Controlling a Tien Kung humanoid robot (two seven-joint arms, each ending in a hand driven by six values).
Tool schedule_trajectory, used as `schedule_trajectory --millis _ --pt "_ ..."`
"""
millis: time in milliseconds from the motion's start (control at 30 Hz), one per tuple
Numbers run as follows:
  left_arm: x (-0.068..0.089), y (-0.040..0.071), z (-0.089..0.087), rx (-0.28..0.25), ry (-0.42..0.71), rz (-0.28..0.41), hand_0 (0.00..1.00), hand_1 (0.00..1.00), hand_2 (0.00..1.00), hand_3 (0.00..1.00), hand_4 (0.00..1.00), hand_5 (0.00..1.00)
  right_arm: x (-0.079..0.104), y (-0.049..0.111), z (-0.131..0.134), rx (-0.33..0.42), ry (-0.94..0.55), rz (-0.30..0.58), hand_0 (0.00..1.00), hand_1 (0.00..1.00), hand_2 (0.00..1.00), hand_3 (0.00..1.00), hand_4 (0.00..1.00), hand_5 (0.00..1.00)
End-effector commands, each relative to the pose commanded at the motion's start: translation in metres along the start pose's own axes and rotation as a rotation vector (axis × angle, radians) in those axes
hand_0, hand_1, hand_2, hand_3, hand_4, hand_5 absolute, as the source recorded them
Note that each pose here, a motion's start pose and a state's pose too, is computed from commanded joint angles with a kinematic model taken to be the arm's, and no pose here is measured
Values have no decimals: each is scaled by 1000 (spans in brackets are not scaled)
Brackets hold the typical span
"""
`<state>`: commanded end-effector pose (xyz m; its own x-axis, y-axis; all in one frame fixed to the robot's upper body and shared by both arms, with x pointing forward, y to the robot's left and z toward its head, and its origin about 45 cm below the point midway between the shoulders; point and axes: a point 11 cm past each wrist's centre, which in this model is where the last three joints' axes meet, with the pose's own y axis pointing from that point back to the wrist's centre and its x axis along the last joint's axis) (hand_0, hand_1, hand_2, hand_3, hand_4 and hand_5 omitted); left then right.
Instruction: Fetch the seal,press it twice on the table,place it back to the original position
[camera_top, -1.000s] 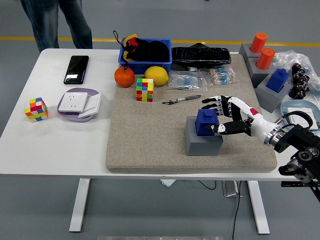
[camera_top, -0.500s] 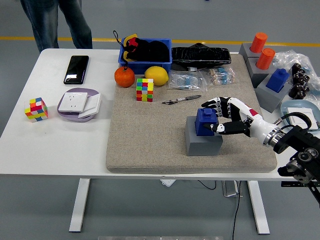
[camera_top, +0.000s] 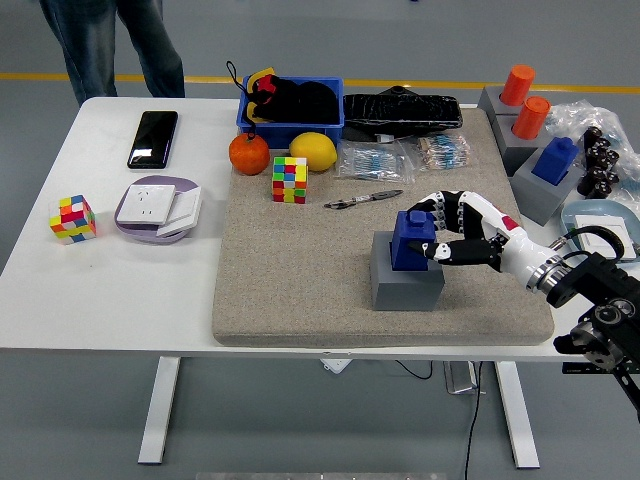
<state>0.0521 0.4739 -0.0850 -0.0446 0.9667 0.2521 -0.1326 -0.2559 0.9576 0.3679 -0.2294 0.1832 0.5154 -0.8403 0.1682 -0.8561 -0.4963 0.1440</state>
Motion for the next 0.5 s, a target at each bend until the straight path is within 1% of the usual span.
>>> schedule_trajectory --millis 267,500 --pt "1 0 -1 2 -2 1 786 745 746 776 791 485 3 0 -12 32 9 6 593 485 475 457 771 2" --pt "2 0 0 2 -5 2 787 745 746 775 792 486 12 4 -38 84 58 9 593 486 473 461 780 2"
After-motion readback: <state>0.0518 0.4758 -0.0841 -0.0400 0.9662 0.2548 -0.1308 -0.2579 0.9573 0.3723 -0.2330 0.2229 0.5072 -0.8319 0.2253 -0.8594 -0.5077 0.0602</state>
